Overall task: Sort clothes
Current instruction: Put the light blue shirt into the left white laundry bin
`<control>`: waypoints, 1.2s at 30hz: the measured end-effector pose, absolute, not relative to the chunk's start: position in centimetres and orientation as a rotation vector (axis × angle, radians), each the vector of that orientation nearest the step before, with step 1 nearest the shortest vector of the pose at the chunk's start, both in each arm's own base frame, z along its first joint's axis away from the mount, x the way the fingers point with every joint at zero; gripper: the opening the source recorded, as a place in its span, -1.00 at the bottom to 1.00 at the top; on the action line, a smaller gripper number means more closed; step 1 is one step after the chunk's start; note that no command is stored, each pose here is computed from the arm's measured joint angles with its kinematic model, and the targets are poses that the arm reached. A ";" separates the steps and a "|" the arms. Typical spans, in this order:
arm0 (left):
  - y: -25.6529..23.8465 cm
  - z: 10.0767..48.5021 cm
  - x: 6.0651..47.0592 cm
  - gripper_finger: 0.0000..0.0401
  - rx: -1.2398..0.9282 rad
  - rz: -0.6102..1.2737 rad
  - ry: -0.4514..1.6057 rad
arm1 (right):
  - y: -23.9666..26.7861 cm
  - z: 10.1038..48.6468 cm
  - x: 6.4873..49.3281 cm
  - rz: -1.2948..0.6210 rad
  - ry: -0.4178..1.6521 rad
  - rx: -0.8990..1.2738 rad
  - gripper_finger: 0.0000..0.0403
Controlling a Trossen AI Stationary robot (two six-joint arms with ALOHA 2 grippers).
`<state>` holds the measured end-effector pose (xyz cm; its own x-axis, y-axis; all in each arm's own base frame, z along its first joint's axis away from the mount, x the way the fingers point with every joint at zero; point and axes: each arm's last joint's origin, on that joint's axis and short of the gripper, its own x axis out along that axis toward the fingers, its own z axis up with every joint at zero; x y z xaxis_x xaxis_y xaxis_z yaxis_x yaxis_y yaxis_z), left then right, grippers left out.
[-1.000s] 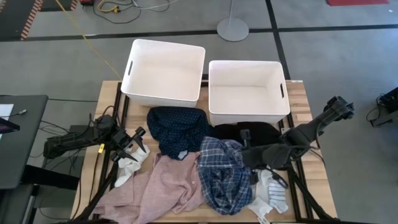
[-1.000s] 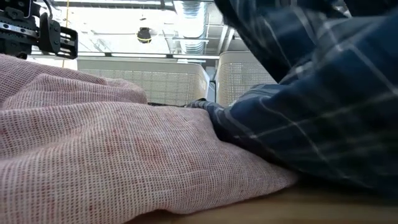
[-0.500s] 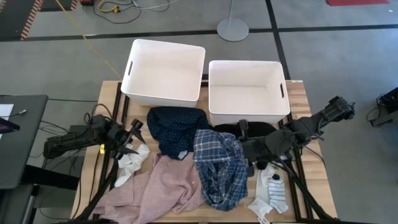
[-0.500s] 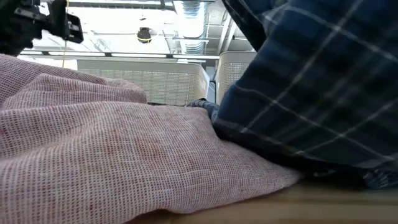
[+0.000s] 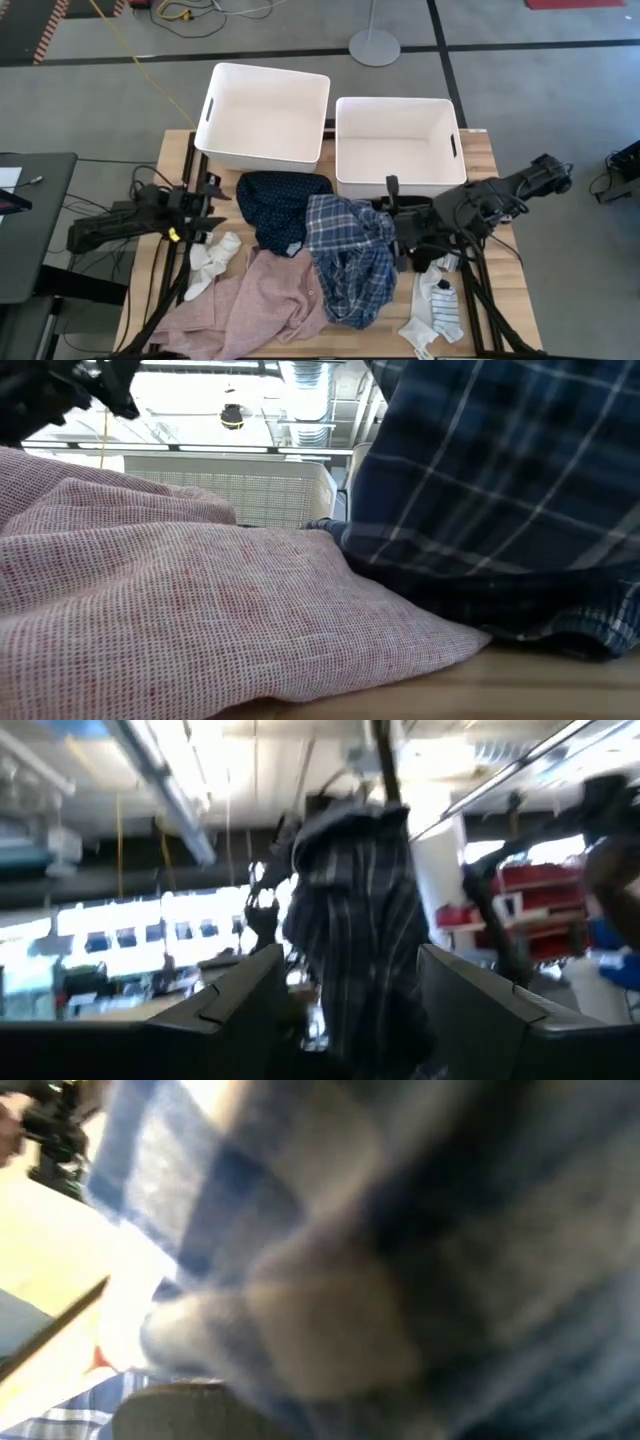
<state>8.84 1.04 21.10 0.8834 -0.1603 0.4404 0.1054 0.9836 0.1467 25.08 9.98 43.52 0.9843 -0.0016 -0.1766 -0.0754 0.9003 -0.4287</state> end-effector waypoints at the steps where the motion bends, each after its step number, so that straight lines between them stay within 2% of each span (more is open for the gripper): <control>1: 1.1 20.9 9.1 0.15 0.114 -0.135 -0.444 | 9.8 43.6 25.1 0.031 0.176 -0.452 -0.95; 7: 1.6 21.3 11.2 0.32 0.075 -0.144 -0.306 | 8.2 44.2 25.8 0.023 0.121 -0.466 -0.95; 12: 1.6 24.2 13.7 0.43 0.115 -0.193 -0.299 | 7.2 44.8 26.2 0.005 0.062 -0.489 -0.95; 23: 1.3 27.5 22.7 0.44 0.108 -0.318 -0.143 | 6.6 48.1 25.9 -0.029 -0.070 -0.594 -0.95; 33: 1.0 28.9 30.2 0.44 0.070 -0.360 -0.102 | 7.0 48.6 27.4 -0.013 -0.018 -0.652 -0.95; 36: 0.6 28.8 32.2 0.44 0.055 -0.430 -0.084 | 7.1 48.3 27.9 -0.007 -0.002 -0.663 -0.95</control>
